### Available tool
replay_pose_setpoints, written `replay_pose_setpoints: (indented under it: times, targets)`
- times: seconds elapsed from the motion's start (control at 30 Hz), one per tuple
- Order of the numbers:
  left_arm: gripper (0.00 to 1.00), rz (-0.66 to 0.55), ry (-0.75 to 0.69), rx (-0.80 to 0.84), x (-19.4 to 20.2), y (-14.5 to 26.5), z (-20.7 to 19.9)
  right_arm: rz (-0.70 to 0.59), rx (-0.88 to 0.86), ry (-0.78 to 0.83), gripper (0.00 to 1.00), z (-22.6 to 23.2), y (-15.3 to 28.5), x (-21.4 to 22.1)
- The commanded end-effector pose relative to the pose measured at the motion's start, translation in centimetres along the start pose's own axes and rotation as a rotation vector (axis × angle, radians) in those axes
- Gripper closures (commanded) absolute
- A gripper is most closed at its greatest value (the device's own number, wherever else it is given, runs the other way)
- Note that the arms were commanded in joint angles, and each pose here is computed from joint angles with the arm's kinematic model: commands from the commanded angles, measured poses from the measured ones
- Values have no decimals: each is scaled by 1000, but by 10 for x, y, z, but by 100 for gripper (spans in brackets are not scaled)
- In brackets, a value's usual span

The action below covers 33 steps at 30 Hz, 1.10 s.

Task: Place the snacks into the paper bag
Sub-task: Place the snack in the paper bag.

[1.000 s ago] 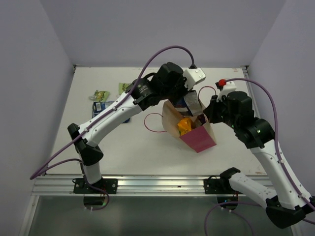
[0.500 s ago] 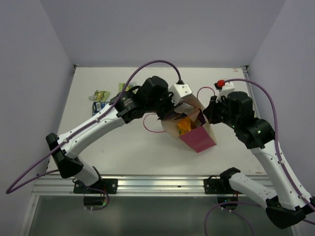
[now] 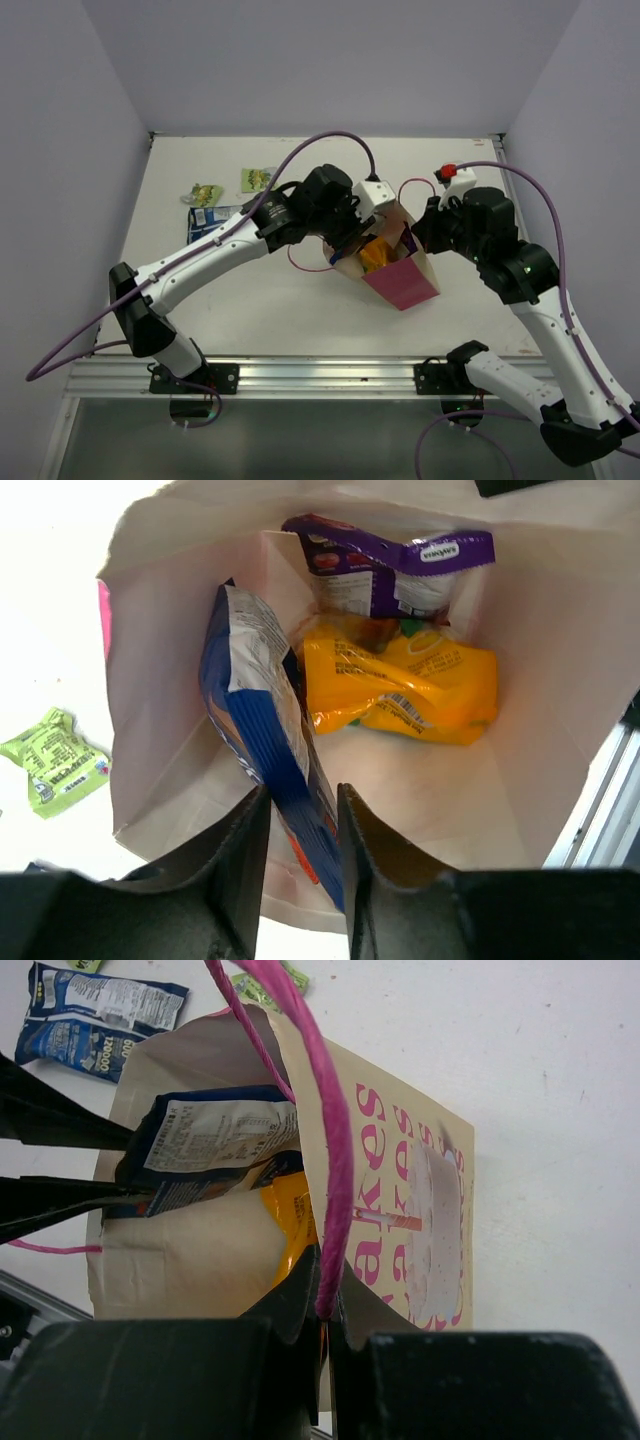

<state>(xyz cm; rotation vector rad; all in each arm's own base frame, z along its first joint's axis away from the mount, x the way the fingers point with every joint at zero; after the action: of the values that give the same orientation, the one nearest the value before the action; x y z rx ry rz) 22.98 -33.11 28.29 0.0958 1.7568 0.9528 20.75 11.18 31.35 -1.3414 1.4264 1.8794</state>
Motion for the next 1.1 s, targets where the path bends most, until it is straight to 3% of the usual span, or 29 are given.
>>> replay_pose_setpoints:
  times: [0.0,0.2,0.37,0.67,0.77,0.97,1.07]
  targets:
    - [62,-91,40,-35,-19,-2,1,-104,-41,14,100,5,8,-20]
    - [51,-96,97,-72,-16,-6,5,-104,-44,13,100,6,6,-20]
    - [49,-84,171,-144,-7,-14,13,-109,-49,13,100,6,6,-21]
    - [49,-45,215,-112,0,-29,8,-112,-49,14,100,7,5,-21]
    - [58,-41,212,-106,2,-34,8,-109,-46,13,100,6,4,-21]
    - [91,-88,126,-157,-15,-28,17,-109,-47,15,100,6,5,-21]
    - [98,-123,45,-171,-30,-20,21,-106,-47,18,100,6,6,-21]
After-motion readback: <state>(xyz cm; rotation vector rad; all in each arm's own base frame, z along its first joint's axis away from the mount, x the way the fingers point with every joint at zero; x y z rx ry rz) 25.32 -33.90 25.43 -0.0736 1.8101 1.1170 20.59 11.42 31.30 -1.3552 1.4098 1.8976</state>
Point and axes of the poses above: each gripper's point midway between its finger pads, its own y axis back along the fingers, its own z axis along the line the jaws close on, x = y × z, the point moved 4 cm from there along y, back along the fingers, and after that the axes turned 12 degrees about y, right-handed, at the moved point
